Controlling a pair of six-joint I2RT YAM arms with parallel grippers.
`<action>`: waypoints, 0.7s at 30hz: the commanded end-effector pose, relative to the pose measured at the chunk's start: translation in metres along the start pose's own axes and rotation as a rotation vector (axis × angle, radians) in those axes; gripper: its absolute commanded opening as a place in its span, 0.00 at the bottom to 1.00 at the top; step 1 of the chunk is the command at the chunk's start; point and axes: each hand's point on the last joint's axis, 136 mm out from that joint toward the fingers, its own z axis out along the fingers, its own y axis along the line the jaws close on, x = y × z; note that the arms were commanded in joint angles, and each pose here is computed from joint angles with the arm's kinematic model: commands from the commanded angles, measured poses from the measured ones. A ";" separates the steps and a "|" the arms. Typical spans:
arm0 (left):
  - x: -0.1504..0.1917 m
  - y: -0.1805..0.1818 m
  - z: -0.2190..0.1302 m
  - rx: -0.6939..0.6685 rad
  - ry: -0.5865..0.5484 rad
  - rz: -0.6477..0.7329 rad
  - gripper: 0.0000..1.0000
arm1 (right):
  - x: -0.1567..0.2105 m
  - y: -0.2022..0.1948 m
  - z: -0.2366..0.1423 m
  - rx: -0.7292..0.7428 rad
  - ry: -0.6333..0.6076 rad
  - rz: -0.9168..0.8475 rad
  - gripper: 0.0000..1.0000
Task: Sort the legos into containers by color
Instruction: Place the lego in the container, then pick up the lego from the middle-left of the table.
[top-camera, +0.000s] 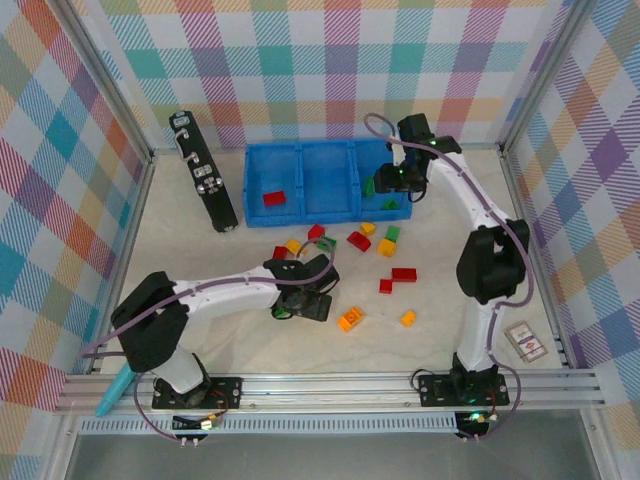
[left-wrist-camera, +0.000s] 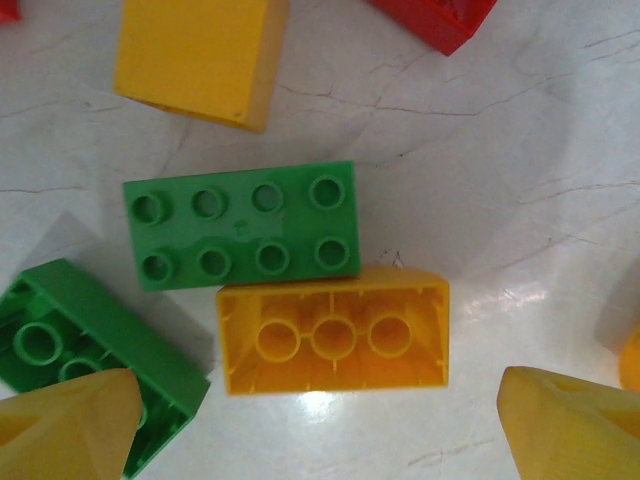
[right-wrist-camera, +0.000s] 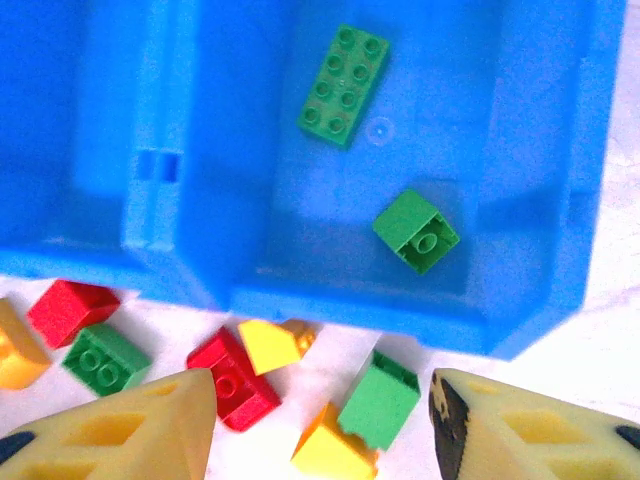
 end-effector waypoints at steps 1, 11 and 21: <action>0.001 -0.009 0.010 0.006 0.011 -0.016 0.92 | 0.012 0.011 -0.025 -0.034 -0.013 0.013 0.60; 0.004 -0.010 0.030 -0.032 0.046 -0.025 0.91 | 0.061 0.024 -0.055 -0.082 0.009 0.071 0.62; 0.007 -0.012 0.040 -0.041 0.065 -0.042 0.83 | 0.110 0.043 -0.064 -0.116 0.092 0.095 0.62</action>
